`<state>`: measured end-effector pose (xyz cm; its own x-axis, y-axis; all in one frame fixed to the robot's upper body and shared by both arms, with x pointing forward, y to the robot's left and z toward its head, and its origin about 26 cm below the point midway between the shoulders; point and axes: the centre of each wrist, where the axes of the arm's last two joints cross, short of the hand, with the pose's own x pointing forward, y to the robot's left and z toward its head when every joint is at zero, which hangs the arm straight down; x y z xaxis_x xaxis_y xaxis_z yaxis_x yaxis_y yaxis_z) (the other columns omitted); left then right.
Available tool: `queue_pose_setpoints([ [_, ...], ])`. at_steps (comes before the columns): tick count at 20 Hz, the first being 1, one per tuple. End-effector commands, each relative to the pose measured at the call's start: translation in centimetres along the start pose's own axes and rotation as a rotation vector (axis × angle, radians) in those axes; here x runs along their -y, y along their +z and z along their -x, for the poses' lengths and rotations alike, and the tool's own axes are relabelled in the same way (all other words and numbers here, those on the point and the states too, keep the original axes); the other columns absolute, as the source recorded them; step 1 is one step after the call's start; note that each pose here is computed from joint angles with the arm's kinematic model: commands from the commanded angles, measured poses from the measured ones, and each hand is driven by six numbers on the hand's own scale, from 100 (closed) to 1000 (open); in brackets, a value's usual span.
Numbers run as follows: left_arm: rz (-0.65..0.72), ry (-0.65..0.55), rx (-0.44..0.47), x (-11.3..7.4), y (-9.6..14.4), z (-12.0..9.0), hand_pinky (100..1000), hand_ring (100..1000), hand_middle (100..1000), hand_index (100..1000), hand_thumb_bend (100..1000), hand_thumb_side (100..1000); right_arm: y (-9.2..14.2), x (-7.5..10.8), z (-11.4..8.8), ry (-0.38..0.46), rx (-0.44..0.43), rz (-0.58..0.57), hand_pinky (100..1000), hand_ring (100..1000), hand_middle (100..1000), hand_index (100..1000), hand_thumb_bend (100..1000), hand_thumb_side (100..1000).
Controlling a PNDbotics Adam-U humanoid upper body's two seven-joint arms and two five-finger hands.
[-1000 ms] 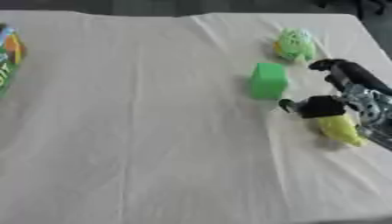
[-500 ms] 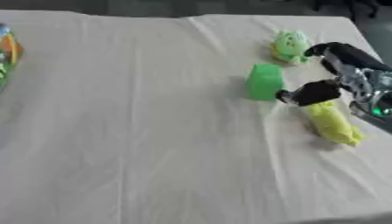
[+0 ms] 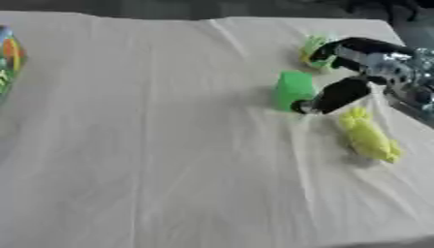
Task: Pick up the objects with one hand, pass them to the other hand, and then place them into the box on the other side of the table.
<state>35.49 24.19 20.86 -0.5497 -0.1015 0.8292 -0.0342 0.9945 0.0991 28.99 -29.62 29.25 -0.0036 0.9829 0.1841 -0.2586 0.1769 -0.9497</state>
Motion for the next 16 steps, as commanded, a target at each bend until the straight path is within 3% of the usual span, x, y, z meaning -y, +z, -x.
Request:
queue_pose_setpoints([
  [1,0.004,-0.018,0.023,-0.5,-0.3,-0.6,609,737,798,763,201,808,0.8,1.8,-0.5,0.046,-0.002,-0.012,947,910,922,913,543,340],
  [8,-0.020,-0.044,0.010,-1.4,0.0,-0.2,609,737,798,763,201,808,0.9,3.1,-2.3,0.088,-0.011,-0.093,966,921,928,908,563,349],
  [16,-0.033,-0.055,0.005,-1.8,0.1,-0.1,609,738,798,763,201,809,0.2,2.1,-3.2,0.063,-0.019,-0.176,957,920,929,910,554,374],
])
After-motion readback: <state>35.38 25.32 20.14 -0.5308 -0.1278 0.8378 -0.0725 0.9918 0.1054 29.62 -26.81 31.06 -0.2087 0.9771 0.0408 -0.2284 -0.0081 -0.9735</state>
